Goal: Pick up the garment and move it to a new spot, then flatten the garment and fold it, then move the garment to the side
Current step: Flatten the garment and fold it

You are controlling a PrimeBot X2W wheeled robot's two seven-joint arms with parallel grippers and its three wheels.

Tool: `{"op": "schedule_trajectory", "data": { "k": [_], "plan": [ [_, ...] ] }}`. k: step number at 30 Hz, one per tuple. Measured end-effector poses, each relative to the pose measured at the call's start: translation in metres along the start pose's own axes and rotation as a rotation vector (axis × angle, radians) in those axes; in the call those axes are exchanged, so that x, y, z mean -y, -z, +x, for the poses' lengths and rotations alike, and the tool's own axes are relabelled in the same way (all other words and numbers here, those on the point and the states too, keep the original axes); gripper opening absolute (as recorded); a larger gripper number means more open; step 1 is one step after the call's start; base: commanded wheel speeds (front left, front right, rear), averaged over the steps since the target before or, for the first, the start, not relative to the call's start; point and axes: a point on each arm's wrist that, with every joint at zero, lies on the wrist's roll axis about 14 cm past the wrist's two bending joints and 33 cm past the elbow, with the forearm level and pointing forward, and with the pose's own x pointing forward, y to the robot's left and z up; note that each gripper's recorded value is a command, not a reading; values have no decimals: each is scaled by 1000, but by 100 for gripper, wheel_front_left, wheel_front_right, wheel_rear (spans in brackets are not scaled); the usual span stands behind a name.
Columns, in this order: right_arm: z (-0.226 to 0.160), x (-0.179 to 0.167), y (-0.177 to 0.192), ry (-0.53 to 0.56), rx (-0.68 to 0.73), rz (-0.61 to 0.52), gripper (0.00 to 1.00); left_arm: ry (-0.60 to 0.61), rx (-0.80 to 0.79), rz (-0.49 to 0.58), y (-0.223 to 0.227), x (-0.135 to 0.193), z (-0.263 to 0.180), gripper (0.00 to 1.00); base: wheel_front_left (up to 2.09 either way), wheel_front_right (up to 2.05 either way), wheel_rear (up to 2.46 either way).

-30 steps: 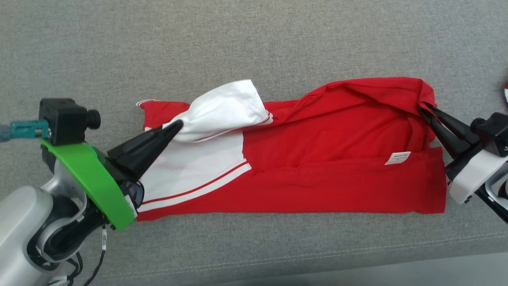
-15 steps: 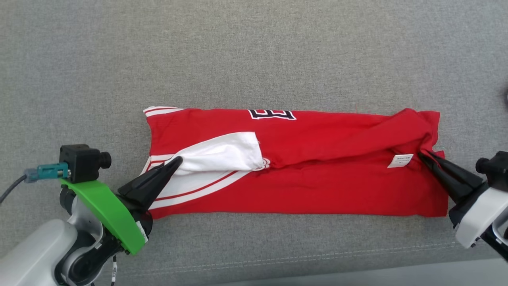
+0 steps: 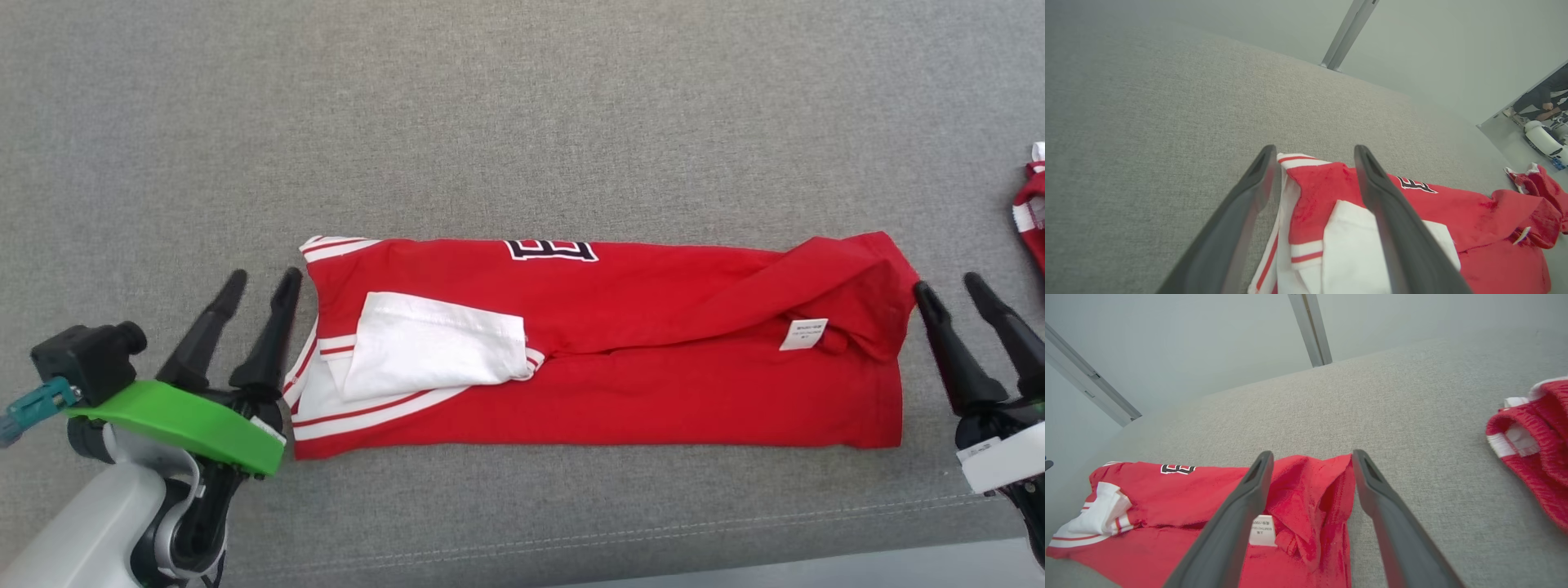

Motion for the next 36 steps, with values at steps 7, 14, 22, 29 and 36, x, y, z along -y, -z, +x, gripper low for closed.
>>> {"op": "schedule_trajectory", "data": {
  "k": [7,14,22,29,36],
  "plan": [
    [-12,2,-37,106,207,11,100,-122,258,172,-66,2,-6,100,0,0,0],
    [-16,-3,-70,168,342,-45,100,-186,412,363,-99,12,-33,100,0,0,0],
    [-20,-31,-79,147,347,-150,100,-225,483,441,-101,26,-66,100,0,0,0],
    [-25,-49,-69,118,301,-198,100,-206,442,460,-79,32,-80,100,0,0,0],
    [-36,-55,-53,110,245,-240,100,-198,401,484,-62,32,-88,100,0,0,0]
  ]
}}
